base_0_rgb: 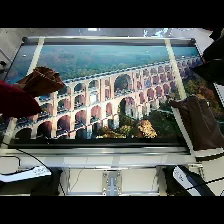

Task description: Fold the shirts.

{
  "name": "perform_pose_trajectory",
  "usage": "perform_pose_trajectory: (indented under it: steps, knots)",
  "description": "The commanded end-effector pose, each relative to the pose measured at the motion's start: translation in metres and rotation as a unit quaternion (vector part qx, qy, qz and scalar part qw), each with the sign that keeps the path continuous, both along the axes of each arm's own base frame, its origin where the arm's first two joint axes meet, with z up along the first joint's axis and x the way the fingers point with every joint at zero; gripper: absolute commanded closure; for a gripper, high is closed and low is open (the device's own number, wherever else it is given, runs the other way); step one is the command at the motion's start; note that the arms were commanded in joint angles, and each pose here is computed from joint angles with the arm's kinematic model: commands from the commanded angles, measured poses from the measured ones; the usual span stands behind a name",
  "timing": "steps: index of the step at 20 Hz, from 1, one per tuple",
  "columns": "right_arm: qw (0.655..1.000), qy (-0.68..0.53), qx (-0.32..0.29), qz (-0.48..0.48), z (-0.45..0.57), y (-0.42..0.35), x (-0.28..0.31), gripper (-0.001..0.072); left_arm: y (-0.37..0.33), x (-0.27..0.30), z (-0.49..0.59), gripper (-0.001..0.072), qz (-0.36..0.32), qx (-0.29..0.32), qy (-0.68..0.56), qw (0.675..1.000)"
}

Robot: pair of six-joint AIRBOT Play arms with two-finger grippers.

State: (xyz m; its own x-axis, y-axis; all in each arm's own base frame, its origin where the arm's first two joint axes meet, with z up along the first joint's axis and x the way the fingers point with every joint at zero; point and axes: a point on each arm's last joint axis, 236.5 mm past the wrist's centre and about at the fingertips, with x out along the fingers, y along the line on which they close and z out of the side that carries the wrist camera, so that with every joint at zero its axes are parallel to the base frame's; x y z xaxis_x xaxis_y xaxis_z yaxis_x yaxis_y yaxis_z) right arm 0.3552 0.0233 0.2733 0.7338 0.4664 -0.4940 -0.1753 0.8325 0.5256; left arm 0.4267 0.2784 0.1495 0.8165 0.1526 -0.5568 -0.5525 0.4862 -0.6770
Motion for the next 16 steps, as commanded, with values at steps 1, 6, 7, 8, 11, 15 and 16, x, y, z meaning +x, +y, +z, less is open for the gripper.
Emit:
perform_pose_trajectory:
  steps: [1,6,7,8,11,15,16]
  knots:
    - [0.999,-0.035,-0.023,0.017,0.035,0.008,-0.01,0.0698,-0.103,-0.013,0.114,0.0694,-0.124,0.061,-0.1,0.985]
    - [0.988,-0.121,-0.088,0.034,0.093,0.014,-0.023,0.0698,-0.286,-0.041,0.154,0.0694,-0.339,0.082,-0.117,0.93]
    - [0.987,-0.129,-0.092,0.033,0.099,0.014,-0.025,0.0698,-0.322,-0.044,0.151,0.0694,-0.386,0.088,-0.116,0.911]
    - [0.986,-0.134,-0.095,0.033,0.103,0.015,-0.026,0.0698,-0.354,-0.047,0.144,0.0694,-0.428,0.092,-0.109,0.893]
    - [0.986,-0.128,-0.104,0.026,0.099,0.01,-0.024,0.0698,-0.437,-0.054,0.1,0.0694,-0.535,0.115,-0.057,0.835]
    - [0.985,-0.111,-0.128,0.01,0.089,-0.003,-0.023,0.0698,-0.52,-0.053,0.003,0.0544,-0.631,0.141,0.04,0.762]
    - [0.986,-0.106,-0.13,0.01,0.087,-0.004,-0.022,0.0698,-0.537,-0.046,-0.019,0.0181,-0.639,0.135,0.052,0.755]
